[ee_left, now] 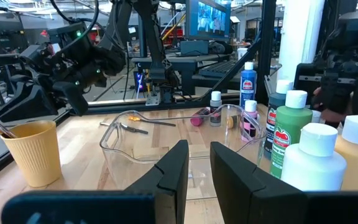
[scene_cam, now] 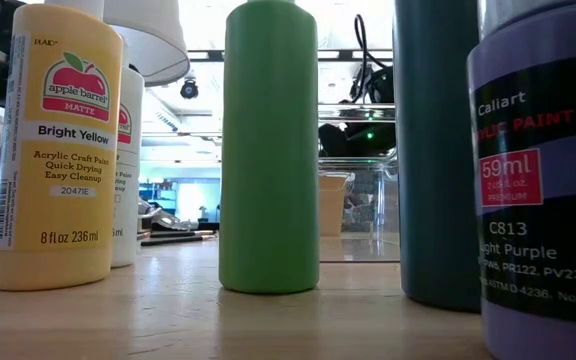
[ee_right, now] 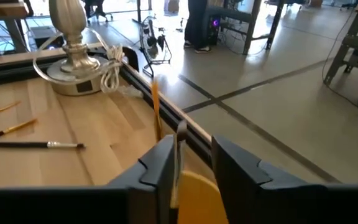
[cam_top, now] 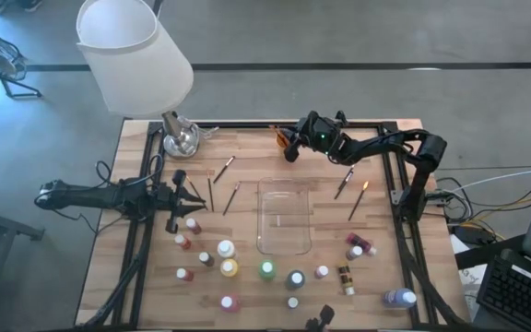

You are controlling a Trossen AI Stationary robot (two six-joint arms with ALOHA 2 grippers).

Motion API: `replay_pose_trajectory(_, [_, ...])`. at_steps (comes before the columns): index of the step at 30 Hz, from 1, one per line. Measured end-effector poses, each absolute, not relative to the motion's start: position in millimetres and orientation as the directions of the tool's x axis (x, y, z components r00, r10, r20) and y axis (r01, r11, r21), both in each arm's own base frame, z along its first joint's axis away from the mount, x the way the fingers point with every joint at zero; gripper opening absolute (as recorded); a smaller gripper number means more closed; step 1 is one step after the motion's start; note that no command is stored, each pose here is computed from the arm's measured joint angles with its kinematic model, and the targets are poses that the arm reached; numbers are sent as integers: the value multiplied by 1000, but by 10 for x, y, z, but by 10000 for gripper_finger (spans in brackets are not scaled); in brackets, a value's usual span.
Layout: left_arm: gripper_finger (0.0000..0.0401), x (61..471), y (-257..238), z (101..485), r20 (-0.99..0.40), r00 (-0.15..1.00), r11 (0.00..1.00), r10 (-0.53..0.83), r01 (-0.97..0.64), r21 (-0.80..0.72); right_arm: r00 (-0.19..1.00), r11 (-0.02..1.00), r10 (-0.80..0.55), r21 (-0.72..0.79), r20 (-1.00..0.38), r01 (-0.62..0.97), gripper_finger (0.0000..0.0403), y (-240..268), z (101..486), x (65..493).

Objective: Pick & Place Paint Supplies
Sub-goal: Put the silver paint brush into the yellow cup

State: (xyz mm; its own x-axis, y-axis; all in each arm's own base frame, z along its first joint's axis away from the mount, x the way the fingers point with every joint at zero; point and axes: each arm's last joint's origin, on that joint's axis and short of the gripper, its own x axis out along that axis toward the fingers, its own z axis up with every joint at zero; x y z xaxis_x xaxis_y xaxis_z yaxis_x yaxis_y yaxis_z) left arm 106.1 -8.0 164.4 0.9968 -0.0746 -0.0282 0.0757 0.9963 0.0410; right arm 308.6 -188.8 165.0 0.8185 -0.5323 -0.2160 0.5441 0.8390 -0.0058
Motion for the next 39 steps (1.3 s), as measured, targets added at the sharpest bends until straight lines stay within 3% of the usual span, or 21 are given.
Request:
replay_pose_trajectory(10, [74,1061,-79,1644,-28,997,996,-74,75,41,820,842,-536,-57,-200,536,165,-1869,2111,3043])
replay_pose_trajectory(14, [74,1060,-80,1644,-28,997,996,-74,75,41,775,824,-556,-74,-302,562,172,-1840,2400,2972])
replay_pose_trajectory(19, [74,1061,-80,1644,-28,997,996,-74,75,41,639,753,-600,-71,-481,654,171,-1798,2760,2844])
replay_pose_trajectory(24, [74,1061,-80,1643,-29,997,996,-74,75,41,501,706,-562,-67,-658,705,169,-1703,3002,2667])
replay_pose_trajectory(34, [74,1061,-80,1643,-29,997,996,-74,75,41,248,546,-485,-69,-839,835,197,-1472,2905,2252])
replay_pose_trajectory(39, [74,1061,-80,1643,-29,997,996,-74,75,41,198,462,-464,-46,-863,886,203,-1364,2725,2068])
